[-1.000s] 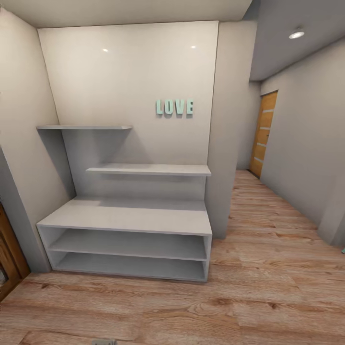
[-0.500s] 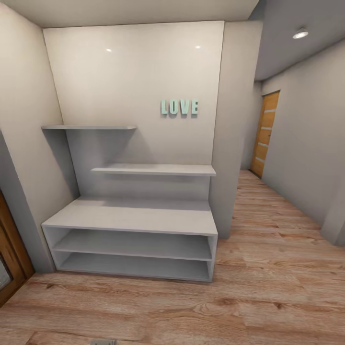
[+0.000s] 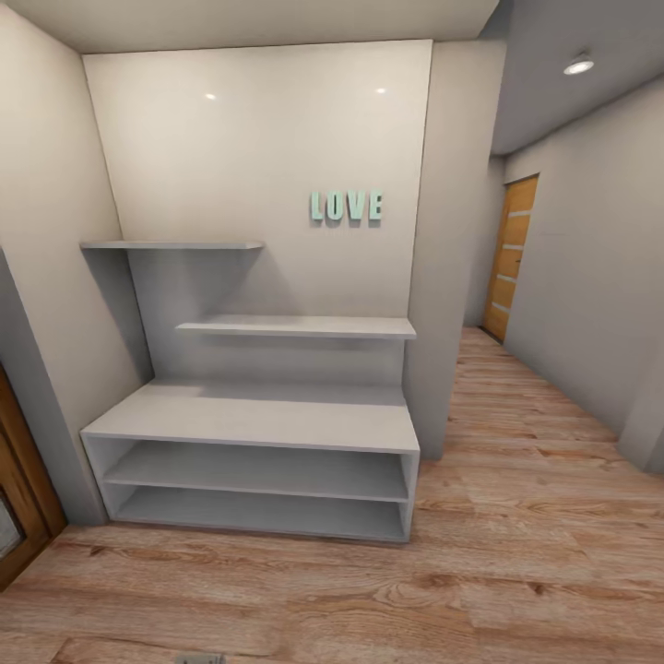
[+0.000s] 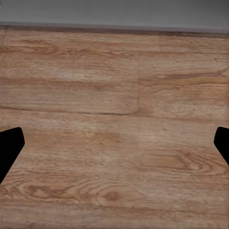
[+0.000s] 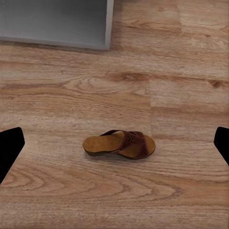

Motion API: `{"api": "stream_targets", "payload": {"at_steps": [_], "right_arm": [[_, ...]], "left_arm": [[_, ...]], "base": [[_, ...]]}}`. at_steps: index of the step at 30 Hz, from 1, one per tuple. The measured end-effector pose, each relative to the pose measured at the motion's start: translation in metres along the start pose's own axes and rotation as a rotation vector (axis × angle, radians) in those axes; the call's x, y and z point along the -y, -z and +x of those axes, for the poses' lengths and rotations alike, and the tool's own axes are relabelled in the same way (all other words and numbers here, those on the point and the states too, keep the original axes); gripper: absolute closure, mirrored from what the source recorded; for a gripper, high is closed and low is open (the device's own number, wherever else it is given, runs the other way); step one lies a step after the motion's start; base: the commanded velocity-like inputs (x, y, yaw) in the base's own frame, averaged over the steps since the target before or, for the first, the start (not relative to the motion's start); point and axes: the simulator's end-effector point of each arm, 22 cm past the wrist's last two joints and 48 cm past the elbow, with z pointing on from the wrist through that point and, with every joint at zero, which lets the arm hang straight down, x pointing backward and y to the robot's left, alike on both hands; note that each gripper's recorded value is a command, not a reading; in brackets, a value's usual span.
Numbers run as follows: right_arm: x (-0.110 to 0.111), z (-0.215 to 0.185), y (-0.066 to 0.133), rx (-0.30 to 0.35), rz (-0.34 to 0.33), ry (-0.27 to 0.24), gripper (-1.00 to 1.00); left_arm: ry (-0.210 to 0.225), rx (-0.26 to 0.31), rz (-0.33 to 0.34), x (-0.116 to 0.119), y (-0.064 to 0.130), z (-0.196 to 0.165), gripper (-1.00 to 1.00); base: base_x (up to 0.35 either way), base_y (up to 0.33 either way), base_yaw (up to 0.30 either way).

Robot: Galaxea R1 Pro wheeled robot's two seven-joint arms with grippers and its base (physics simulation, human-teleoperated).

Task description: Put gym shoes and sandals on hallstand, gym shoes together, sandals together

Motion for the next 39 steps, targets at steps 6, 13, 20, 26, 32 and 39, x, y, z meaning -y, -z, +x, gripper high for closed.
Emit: {"api": "stream_targets", "payload": {"at_steps": [6,13,20,26,32,39], "right_arm": [[0.0000,0.0002,0.0000,0.000,0.000,0.000,-1.00],[0.0000,0.0002,0.0000,0.000,0.000,0.000,-1.00],[0.0001,0.0002,0.0000,0.000,0.000,0.000,-1.00],[0.0002,0.0001,0.0000,0.000,0.000,0.000,-1.00],[0.0001,0.0002,0.0000,0.000,0.000,0.000,-1.00],[0.0000,0.0001,0.0000,0.000,0.000,0.000,-1.00]], "left_arm": [[0.001,0.000,0.000,-0.0001,0.0000,-0.0001,-1.00],[0.001,0.000,0.000,0.0000,0.0000,0.0001,-1.00],[0.001,0.000,0.000,0.0000,0.0001,0.0003,-1.00],[0.001,0.000,0.000,0.0000,0.0001,0.0003,-1.00],[0.001,0.000,0.000,0.0000,0.0000,0.0000,-1.00],[0.002,0.000,-0.001,-0.0001,0.0001,0.0001,-1.00]], "base": [[0.000,0.154,0.000],[0.000,0.072,0.000],[0.000,0.029,0.000],[0.000,0.134,0.000],[0.000,0.224,0.000],[0.000,0.280,0.000]]}}
